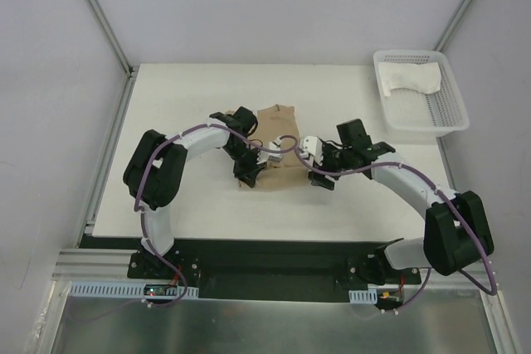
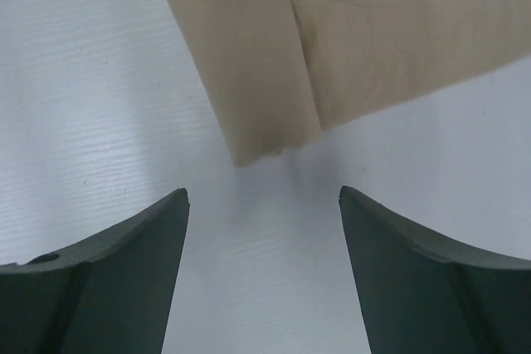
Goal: Roll the t-shirts
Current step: Roll the T-shirt to the center of the board.
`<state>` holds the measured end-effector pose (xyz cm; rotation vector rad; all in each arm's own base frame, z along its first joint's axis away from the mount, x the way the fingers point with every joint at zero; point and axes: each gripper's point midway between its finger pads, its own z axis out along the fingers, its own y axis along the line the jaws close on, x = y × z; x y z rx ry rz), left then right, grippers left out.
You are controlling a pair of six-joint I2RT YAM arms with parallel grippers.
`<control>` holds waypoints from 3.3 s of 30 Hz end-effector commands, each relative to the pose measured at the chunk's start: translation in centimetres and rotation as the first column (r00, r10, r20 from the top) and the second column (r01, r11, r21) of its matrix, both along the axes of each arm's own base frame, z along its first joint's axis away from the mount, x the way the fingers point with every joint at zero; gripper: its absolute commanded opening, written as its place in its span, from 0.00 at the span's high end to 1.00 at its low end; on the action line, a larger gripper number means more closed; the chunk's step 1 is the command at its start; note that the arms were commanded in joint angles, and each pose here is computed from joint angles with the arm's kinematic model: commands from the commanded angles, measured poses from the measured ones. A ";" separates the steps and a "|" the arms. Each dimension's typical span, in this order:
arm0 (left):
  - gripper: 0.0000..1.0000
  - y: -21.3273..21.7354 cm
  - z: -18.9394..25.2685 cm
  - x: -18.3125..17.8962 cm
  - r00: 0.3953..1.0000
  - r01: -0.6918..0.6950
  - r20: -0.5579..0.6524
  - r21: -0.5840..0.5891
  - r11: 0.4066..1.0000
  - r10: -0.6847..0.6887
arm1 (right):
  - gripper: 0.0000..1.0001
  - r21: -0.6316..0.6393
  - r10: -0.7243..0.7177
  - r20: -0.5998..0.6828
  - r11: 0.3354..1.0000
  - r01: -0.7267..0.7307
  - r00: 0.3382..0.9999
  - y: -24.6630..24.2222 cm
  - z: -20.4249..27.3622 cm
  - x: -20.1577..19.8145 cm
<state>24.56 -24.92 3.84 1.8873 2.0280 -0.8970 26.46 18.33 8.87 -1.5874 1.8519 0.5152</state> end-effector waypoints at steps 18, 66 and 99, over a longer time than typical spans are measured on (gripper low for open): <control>1.00 -0.8 2.8 -2.1 0.940 -0.077 -0.337 -0.067 0.995 0.050 | 0.34 -0.119 0.396 0.214 0.918 -0.379 0.893 6.5 -3.6 -1.5; 1.00 2.2 0.2 -2.1 0.716 -0.217 -0.624 0.226 0.950 0.312 | 0.95 0.023 0.354 -0.857 0.753 -0.657 0.375 -0.1 -1.6 -11.4; 0.50 1.5 7.0 -4.8 0.847 0.206 0.524 -0.170 0.964 -0.089 | 0.98 -0.271 -0.107 -0.937 0.825 -0.496 0.332 1.8 -6.5 -7.6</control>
